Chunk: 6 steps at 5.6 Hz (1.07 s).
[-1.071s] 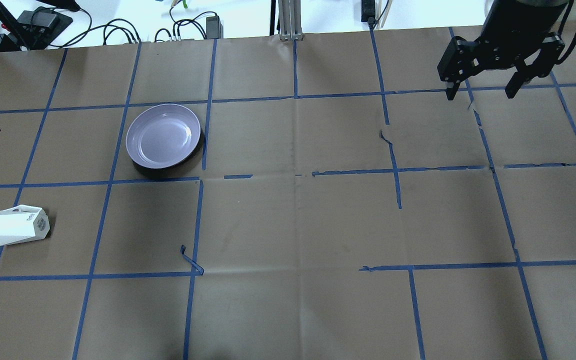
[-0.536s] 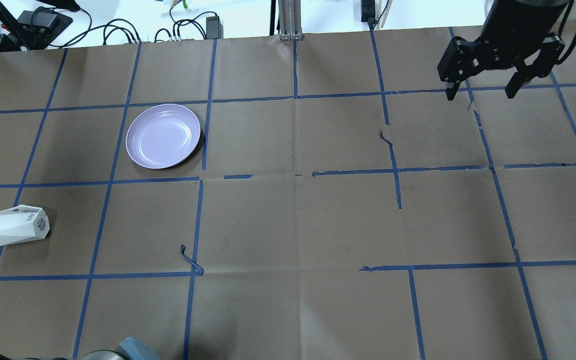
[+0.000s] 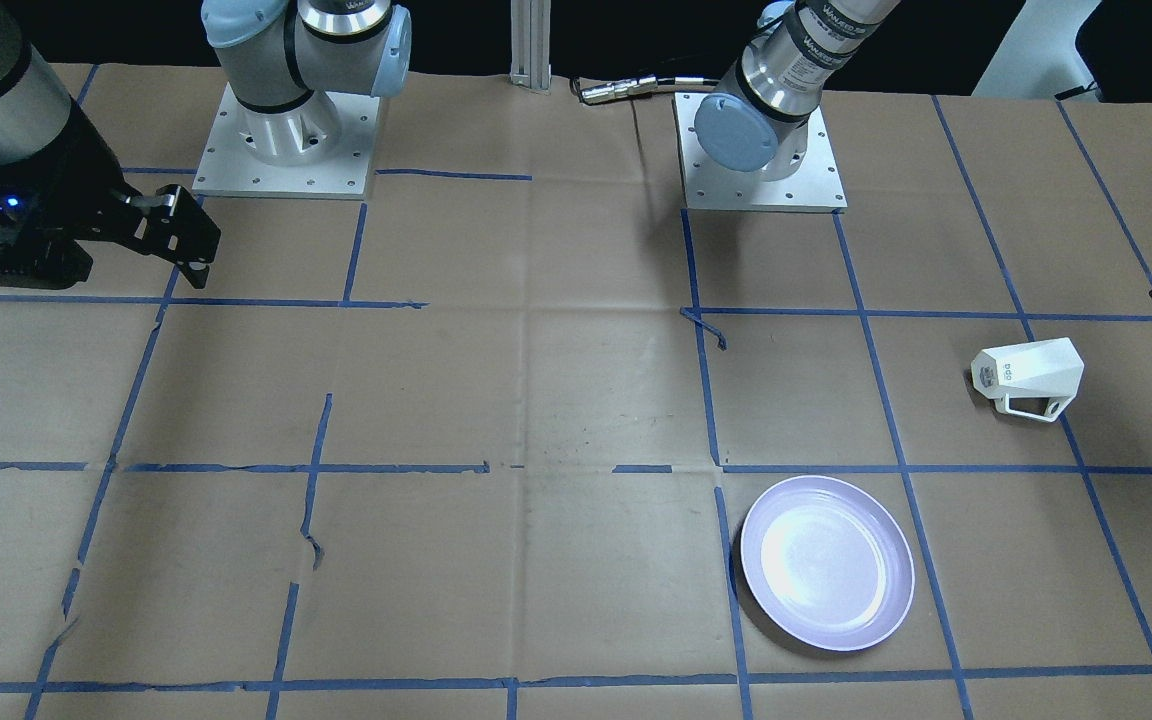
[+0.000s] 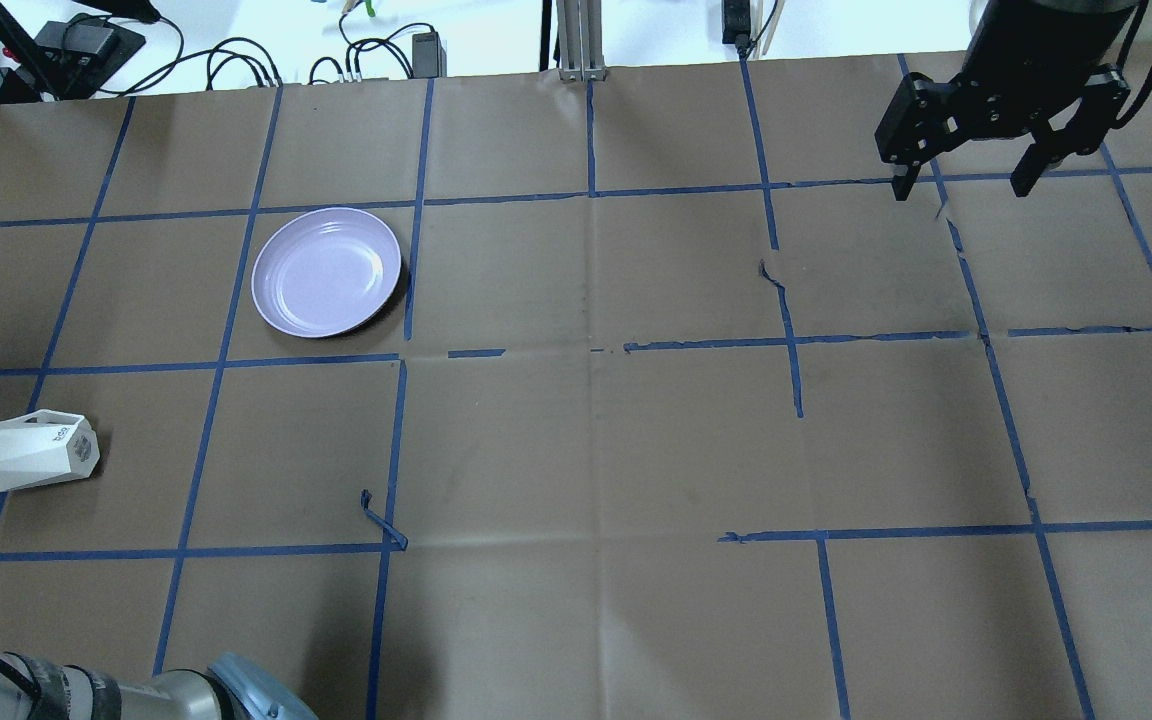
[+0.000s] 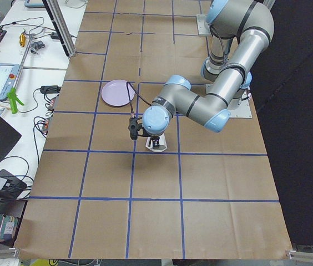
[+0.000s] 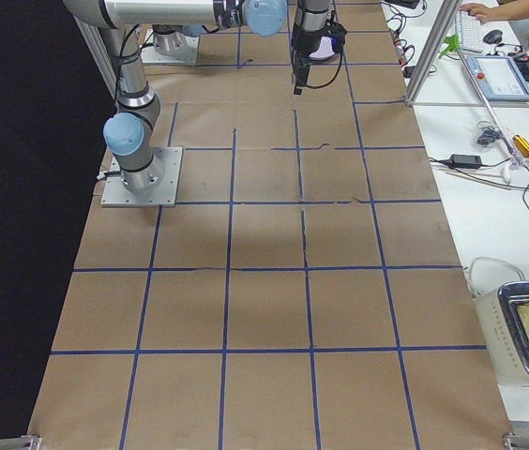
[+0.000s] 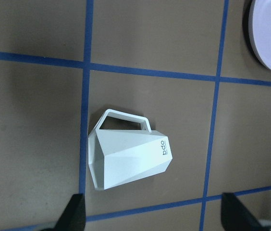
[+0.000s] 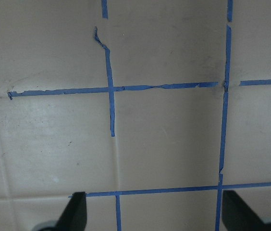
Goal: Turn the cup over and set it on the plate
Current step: 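Lower the left gripper onto the white mug and close on its body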
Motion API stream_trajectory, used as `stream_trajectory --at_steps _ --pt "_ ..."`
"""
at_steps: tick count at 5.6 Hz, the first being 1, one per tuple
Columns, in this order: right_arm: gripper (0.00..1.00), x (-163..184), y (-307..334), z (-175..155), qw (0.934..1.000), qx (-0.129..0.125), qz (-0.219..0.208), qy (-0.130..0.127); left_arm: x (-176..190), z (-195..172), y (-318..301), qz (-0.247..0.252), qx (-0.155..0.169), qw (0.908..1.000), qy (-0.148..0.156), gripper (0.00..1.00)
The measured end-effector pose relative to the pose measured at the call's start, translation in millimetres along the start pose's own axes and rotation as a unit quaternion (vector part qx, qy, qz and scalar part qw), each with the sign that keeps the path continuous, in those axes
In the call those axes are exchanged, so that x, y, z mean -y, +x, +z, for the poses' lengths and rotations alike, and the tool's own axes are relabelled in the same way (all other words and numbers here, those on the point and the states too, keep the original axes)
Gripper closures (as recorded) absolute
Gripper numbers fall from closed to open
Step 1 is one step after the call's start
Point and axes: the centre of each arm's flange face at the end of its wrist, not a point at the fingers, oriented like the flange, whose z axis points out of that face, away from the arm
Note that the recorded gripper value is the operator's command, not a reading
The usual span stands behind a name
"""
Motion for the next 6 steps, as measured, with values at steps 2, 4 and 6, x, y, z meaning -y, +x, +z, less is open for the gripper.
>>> stream_trajectory --at_steps 2,4,6 --pt "0.0 0.0 0.0 0.0 1.0 0.0 0.0 0.0 -6.9 62.0 -66.2 0.052 -0.084 0.995 0.014 0.01" --pt "0.0 0.0 0.0 0.1 1.0 0.0 0.0 0.0 -18.9 109.2 -96.5 0.074 -0.154 0.985 0.021 0.08" --pt "0.0 0.0 0.0 0.0 1.0 0.0 0.0 0.0 -22.4 125.0 -92.7 0.091 -0.211 0.9727 0.033 0.45"
